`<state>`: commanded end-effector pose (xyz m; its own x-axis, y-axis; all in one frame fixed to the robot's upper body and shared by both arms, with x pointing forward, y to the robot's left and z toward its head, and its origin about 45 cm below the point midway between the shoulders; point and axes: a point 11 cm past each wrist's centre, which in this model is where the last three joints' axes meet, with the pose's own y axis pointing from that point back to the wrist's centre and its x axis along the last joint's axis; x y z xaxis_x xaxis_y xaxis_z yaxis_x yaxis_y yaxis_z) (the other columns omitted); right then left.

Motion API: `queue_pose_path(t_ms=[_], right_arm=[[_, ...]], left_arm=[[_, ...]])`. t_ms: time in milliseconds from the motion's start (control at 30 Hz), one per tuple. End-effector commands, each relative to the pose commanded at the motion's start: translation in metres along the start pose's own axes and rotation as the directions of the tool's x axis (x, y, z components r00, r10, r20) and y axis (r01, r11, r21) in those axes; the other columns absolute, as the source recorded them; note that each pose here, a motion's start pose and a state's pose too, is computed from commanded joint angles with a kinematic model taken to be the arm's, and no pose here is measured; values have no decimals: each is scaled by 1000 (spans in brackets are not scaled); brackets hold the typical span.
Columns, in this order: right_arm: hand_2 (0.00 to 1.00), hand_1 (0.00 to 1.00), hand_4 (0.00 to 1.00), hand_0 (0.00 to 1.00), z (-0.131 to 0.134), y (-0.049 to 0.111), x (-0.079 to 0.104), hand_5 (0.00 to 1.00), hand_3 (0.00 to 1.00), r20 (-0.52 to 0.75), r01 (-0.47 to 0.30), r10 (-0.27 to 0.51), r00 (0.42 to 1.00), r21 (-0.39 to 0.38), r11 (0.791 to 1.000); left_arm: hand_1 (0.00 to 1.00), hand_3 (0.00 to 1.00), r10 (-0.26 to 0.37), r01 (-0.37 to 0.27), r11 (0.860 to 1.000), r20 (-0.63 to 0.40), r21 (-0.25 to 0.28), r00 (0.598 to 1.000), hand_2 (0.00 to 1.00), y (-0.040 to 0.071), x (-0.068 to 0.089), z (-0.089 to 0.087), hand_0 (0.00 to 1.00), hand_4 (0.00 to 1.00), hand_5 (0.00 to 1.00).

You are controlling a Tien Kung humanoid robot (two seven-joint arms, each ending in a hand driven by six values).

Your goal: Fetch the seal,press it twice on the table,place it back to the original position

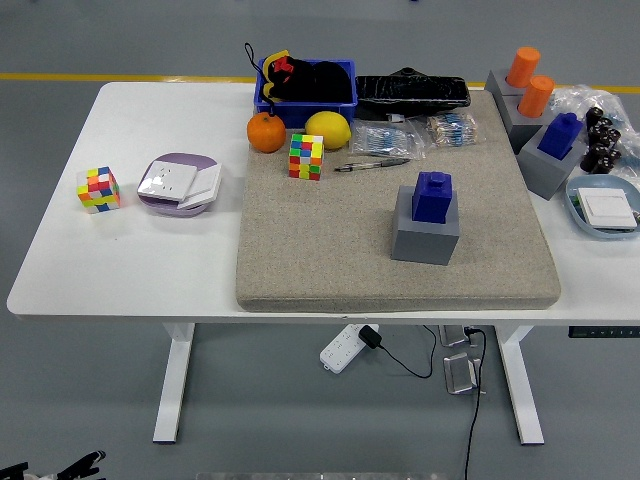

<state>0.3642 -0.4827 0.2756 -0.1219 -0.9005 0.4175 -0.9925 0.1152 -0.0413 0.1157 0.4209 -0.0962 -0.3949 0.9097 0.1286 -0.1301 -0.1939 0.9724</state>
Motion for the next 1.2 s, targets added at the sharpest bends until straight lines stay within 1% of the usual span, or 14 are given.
queue_pose_path(t_ms=[167, 567, 1000, 1200], right_arm=[[742, 766, 911, 833, 1, 0, -2, 219, 712, -3, 7, -7, 1000, -3, 1000], [738, 753, 898, 827, 4, 0, -9, 211, 694, 1, 20, -20, 1000, -12, 1000], [730, 742, 885, 823, -3, -2, -16, 212, 687, -1, 45, -45, 999, 0, 999], [730, 739, 879, 822, -1, -1, -18, 212, 683, -4, 51, -51, 999, -8, 999]], left_arm=[[789, 803, 0, 0, 1000, 0, -2, 1000, 767, 0, 0, 1, 813, 689, 429], [789, 803, 13, -13, 1000, 3, 1, 1000, 767, 0, 7, 0, 813, 688, 428], [789, 803, 17, -17, 1000, 12, -5, 1000, 766, 1, 8, 4, 813, 687, 428], [789, 803, 14, -14, 1000, 11, -1, 1000, 767, 1, 7, 2, 813, 687, 428]])
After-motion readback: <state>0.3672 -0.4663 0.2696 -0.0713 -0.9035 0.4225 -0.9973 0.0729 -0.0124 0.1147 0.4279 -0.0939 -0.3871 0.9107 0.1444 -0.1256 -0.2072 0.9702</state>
